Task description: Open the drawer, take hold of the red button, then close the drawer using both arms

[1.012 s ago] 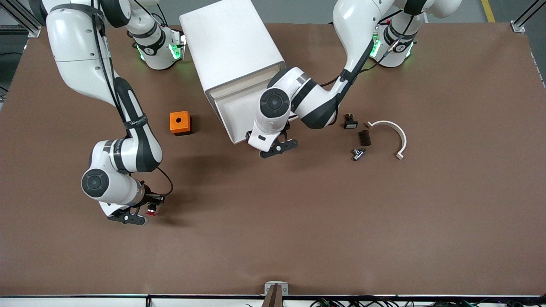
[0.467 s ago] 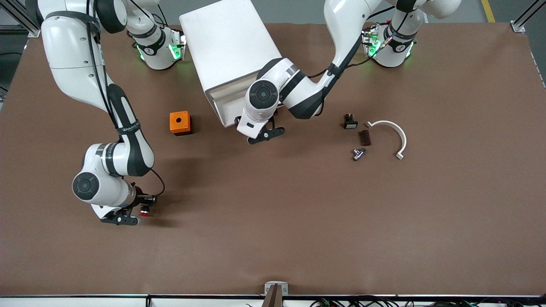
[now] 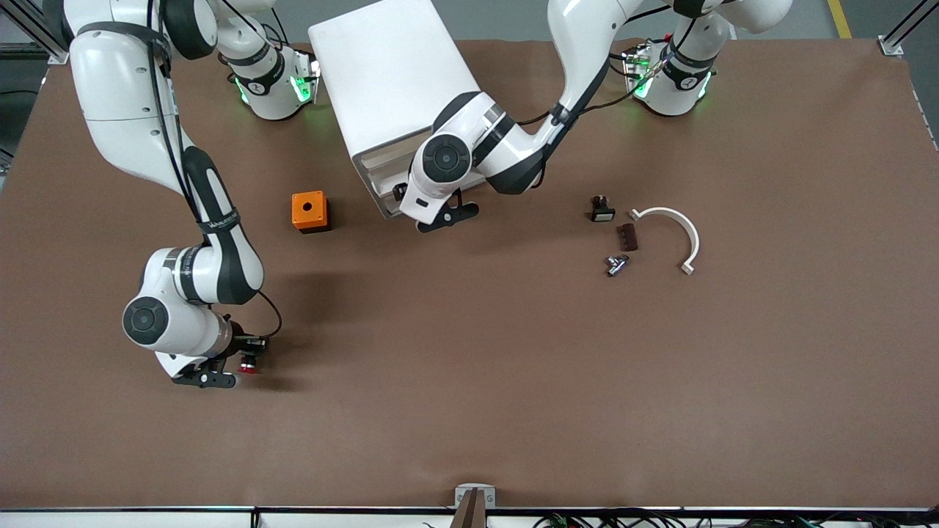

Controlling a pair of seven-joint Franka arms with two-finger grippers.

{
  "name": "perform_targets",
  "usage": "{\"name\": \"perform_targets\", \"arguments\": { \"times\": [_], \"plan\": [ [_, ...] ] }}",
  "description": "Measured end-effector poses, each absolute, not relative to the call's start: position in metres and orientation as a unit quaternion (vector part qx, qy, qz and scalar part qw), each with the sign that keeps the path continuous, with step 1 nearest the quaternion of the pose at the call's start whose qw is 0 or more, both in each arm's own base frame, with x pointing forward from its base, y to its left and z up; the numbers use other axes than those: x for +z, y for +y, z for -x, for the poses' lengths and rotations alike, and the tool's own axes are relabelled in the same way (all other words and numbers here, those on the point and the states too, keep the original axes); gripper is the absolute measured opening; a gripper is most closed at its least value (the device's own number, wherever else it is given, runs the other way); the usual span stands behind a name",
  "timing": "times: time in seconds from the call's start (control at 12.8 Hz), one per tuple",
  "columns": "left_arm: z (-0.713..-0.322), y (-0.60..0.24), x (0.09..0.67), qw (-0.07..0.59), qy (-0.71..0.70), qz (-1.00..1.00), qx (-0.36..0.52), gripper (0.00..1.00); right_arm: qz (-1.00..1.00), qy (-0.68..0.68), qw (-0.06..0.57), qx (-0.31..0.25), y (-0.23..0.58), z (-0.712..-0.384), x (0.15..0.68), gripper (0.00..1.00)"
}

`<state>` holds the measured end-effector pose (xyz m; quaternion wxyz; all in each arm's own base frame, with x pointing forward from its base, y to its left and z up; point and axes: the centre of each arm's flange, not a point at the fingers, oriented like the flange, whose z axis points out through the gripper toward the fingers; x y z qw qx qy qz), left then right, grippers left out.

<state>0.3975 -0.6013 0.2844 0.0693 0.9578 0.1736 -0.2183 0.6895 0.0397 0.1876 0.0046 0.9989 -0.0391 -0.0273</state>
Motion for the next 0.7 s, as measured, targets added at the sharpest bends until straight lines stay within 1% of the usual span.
{"name": "perform_targets", "arguments": {
  "times": [0.23,0.31,0.54,0.7],
  "plan": [
    [-0.389,-0.607,0.283,0.077,0.180,-0.951,-0.238,1.00,-0.999,-0.033,0.003,-0.021,0.041,-0.693,0.192,0.92],
    [-0.387,-0.608,0.284,0.080,0.182,-0.950,-0.242,1.00,-0.999,-0.030,0.003,-0.016,0.042,-0.696,0.197,1.00],
    [-0.387,-0.608,0.284,0.081,0.182,-0.949,-0.244,1.00,-1.000,-0.021,0.001,-0.013,0.042,-0.700,0.221,1.00],
    [-0.387,-0.608,0.284,0.081,0.183,-0.949,-0.244,1.00,-1.000,-0.018,-0.001,-0.020,0.041,-0.699,0.251,1.00]
  ]
}}
